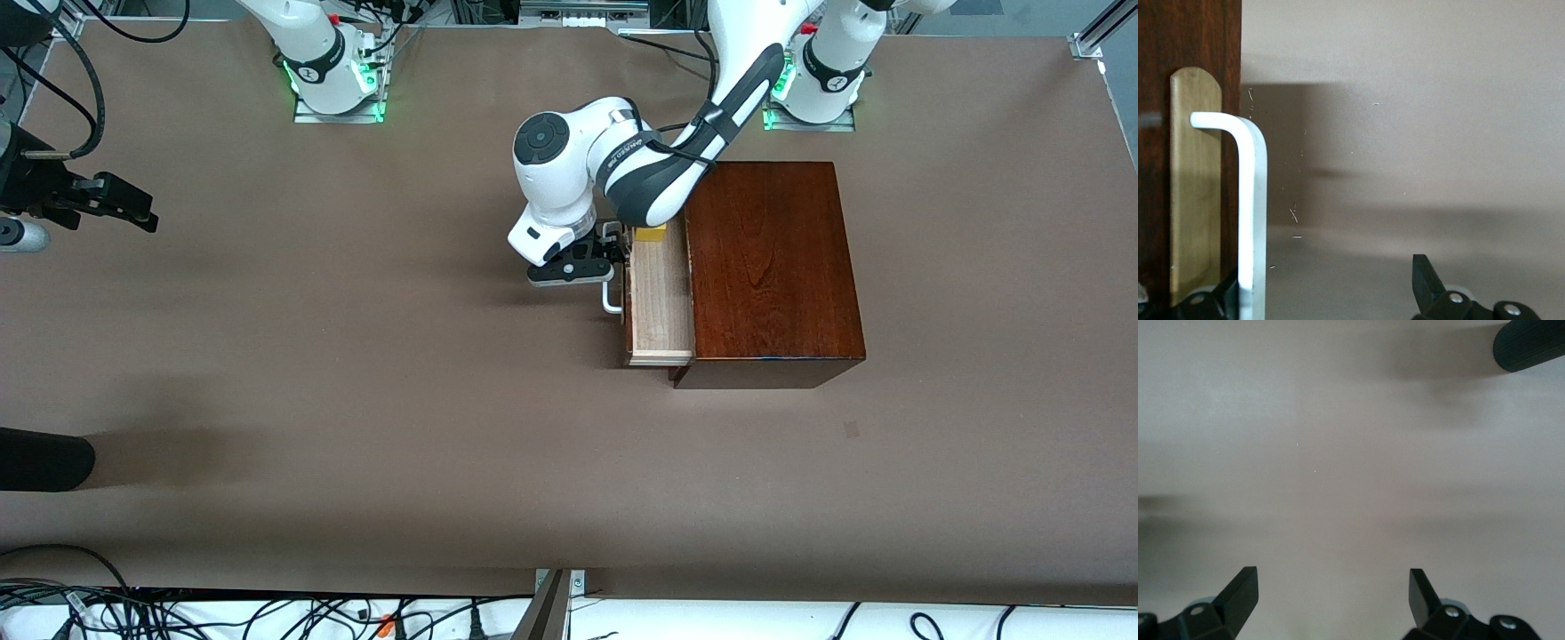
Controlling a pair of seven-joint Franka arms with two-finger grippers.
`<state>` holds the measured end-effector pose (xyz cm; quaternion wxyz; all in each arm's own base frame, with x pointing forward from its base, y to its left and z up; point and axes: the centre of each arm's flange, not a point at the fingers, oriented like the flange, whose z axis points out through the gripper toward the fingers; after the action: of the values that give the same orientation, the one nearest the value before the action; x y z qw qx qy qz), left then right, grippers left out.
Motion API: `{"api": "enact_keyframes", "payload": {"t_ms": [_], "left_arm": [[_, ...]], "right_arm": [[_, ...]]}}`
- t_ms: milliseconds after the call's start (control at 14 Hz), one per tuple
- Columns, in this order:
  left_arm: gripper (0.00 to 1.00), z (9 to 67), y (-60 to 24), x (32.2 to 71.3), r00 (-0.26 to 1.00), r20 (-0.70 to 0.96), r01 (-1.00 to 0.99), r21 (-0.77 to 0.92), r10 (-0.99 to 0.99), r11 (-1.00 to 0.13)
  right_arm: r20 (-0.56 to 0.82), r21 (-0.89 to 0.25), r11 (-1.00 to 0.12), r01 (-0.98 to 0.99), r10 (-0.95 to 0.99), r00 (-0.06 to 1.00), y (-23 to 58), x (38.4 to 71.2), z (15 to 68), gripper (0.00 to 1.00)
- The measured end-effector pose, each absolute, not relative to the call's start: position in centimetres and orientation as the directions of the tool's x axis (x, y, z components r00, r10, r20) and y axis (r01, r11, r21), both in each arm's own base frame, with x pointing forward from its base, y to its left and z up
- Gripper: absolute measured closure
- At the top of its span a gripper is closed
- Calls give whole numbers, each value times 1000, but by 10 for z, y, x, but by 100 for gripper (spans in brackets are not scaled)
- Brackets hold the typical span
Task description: Open drawer, take yellow block, close drawer
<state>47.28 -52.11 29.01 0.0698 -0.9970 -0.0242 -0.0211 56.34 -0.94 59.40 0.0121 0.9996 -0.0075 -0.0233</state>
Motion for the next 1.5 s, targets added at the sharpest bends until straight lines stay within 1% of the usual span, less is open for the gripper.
{"api": "enact_keyframes", "payload": {"t_ms": [358,573,716,1003,1146,1289,1504], "left_arm": [[0,297,-533,461,999,34,30,-164,25,-986],[0,313,-536,463,999,28,22,-182,17,-983],[0,337,-537,466,1000,19,14,-196,10,-981],[0,413,-523,467,999,-46,-34,-187,-25,-982],[0,453,-490,482,995,-89,-51,-172,-37,-984],[0,489,-433,512,990,-132,-62,-137,-44,-989],[0,528,-330,561,983,-181,-54,-77,-39,-996]], "right_arm": [[-46,25,-1000,-15,-16,999,-9,563,594,0],[-46,25,-1000,-15,-16,999,-9,563,594,0],[-46,25,-1000,-15,-16,999,-9,563,594,0],[-45,25,-1000,-14,-16,999,-9,563,594,0],[-42,23,-1000,-11,-12,999,-7,564,595,0],[-33,20,-1000,-12,-13,999,-1,564,599,0],[-27,-28,-991,-132,-131,991,37,563,605,0]]}}
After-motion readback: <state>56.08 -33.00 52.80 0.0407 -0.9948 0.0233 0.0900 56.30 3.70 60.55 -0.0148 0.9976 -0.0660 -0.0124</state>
